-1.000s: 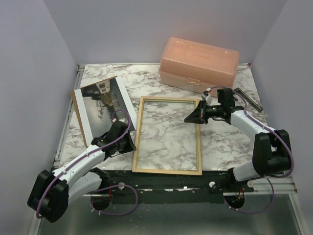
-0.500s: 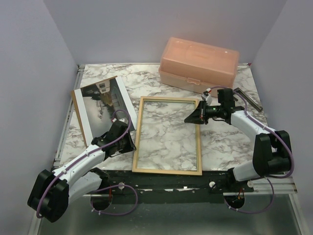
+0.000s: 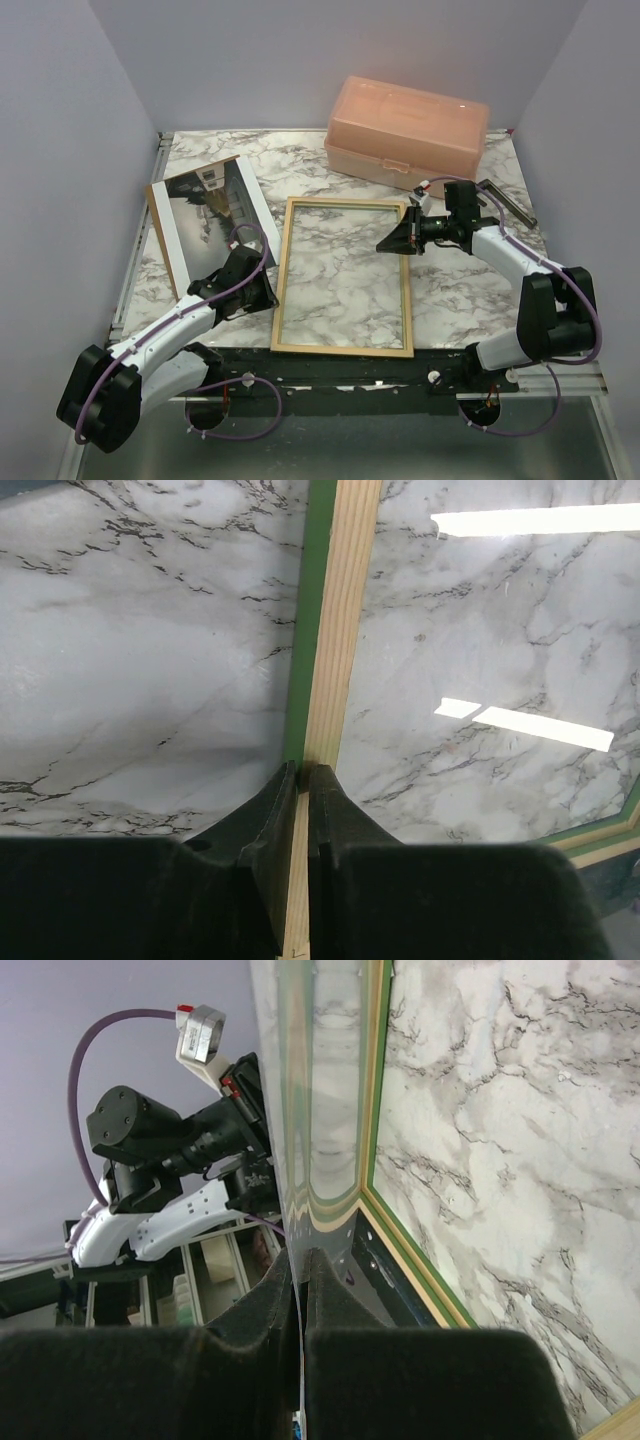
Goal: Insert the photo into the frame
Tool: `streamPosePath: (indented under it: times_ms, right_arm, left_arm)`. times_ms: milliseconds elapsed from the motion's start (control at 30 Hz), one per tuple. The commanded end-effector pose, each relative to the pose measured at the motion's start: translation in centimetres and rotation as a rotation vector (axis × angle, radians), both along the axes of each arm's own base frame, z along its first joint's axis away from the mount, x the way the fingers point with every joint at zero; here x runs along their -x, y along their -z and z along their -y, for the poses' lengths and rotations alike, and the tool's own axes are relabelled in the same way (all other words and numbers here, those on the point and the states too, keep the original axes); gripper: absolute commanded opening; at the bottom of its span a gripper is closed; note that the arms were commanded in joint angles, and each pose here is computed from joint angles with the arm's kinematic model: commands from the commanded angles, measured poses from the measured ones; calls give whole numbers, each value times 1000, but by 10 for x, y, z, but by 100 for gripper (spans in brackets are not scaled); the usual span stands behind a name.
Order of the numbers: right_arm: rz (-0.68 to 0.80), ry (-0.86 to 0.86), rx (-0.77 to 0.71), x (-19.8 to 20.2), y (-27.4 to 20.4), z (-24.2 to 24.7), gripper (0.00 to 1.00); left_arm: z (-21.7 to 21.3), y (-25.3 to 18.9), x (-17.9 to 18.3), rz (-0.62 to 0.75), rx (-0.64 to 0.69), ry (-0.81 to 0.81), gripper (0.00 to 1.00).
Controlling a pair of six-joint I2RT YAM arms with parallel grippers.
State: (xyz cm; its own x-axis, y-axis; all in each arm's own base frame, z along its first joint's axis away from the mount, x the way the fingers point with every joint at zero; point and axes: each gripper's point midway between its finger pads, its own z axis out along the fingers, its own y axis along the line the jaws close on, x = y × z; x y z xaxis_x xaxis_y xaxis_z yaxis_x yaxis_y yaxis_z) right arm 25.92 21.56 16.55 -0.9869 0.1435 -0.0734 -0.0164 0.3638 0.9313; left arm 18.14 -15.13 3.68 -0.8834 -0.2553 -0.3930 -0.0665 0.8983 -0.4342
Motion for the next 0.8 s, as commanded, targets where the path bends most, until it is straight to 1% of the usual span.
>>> streamPosePath:
  times_ms: [0, 233, 533, 767]
  right_arm:
    - [-28, -53, -55, 19, -14, -3, 1]
    - [-28, -63, -54, 24, -11, -2, 1]
    - [-32, -75, -49, 12, -4, -4, 1]
    - [-40, -72, -41, 13, 3, -3, 0]
  left_arm:
    - [-7, 10, 4, -27, -44, 5, 12]
    - [-8, 11, 4, -29, -46, 5, 11]
    - [-7, 10, 4, -30, -44, 6, 11]
    - [-7, 11, 4, -30, -44, 6, 11]
